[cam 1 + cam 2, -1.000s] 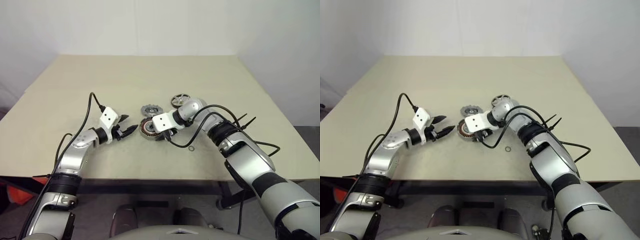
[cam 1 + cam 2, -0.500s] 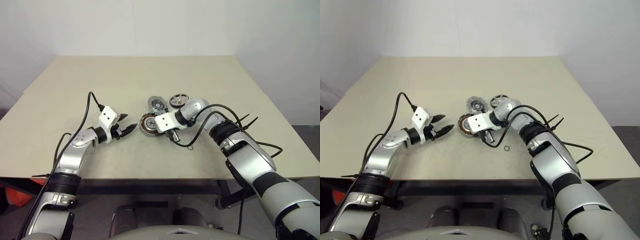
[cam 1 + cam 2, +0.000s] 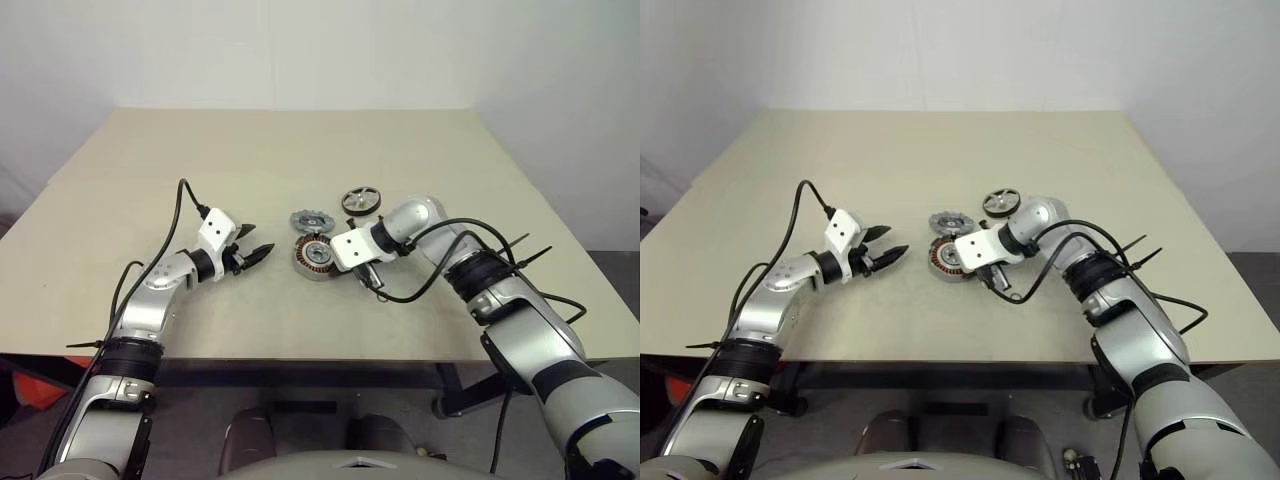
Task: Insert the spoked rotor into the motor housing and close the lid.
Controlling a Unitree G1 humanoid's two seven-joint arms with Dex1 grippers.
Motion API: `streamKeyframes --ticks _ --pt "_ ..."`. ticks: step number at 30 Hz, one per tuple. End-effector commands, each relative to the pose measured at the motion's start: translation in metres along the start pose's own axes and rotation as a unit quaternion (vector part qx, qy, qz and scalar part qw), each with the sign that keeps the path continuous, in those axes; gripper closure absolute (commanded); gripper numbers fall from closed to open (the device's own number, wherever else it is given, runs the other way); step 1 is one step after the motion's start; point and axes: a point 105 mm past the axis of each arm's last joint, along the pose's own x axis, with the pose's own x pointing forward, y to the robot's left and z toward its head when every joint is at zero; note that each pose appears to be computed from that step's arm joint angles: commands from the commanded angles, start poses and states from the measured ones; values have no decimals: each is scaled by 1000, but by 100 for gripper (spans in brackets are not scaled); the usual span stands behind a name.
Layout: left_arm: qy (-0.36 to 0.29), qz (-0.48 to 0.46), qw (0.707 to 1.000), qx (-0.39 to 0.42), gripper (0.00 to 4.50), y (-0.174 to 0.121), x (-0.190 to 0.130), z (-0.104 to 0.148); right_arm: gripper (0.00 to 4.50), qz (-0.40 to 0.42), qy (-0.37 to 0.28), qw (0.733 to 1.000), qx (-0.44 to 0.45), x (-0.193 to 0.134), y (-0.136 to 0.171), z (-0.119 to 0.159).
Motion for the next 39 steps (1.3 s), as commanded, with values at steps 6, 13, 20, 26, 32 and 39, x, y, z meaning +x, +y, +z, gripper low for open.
streamKeyframes --ticks 6,13,20,26,32,39 --pt "-22 2 1000 20 126 3 2 14 447 -33 11 999 -13 -16 -6 0" --pt "-21 -1 1000 21 126 3 3 15 447 -33 34 999 -6 -13 -3 -13" --pt "-18 1 1000 20 126 2 2 13 447 -14 43 999 -13 -17 9 -17" --pt "-19 0 1000 18 126 1 4 13 447 -3 50 999 -19 -22 12 -16" --pt "-20 -7 1000 15 126 -2 5 13 328 -31 27 999 -19 -24 4 -6" --pt "-21 -30 999 8 126 -9 6 13 328 -99 -31 994 18 -47 -3 14"
